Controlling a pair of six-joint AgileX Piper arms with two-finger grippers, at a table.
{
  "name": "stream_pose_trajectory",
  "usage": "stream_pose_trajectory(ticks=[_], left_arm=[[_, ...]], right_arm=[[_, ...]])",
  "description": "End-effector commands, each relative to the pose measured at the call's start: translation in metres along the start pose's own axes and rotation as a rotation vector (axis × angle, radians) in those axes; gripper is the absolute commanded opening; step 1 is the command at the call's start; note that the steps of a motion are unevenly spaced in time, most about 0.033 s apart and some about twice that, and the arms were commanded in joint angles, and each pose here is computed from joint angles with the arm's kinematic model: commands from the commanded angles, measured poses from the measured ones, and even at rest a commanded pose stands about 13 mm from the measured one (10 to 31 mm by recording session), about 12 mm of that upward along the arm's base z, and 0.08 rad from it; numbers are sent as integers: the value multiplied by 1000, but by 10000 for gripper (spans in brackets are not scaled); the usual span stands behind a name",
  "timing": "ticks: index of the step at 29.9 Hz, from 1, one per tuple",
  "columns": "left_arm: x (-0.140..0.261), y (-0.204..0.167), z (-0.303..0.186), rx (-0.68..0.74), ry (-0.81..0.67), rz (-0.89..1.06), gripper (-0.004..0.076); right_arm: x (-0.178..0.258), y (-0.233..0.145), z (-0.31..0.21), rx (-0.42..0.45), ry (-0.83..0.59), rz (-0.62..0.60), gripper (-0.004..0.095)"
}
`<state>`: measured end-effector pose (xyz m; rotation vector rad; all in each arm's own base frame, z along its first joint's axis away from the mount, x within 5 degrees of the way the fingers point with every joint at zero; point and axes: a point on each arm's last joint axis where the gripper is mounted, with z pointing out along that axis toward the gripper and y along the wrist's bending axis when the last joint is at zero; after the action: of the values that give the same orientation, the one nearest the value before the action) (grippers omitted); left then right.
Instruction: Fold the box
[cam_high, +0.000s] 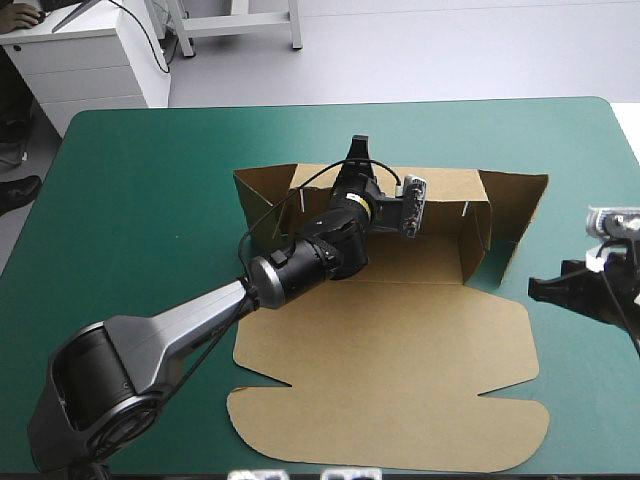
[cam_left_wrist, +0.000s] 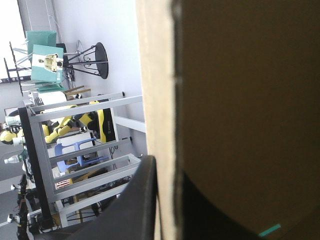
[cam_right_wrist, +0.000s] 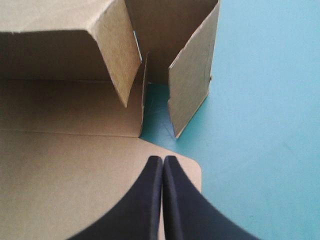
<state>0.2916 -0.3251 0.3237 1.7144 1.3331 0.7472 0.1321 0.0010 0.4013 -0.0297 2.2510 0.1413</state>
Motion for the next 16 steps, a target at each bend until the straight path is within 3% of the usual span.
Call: stream_pose_trajectory(ticks=[1,9,16], left_arm=[[-4,2,-4,0,-28,-44,-8],[-5,-2,3,-9,3,-64,-8],[-2,-3,3,2,27,-67,-8]], right_arm=[[-30,-1,-2,1,-91,-10,-14],[-67,-13,34,5,-97,12,-14],[-93,-14,74,-103,-93,42,-14]])
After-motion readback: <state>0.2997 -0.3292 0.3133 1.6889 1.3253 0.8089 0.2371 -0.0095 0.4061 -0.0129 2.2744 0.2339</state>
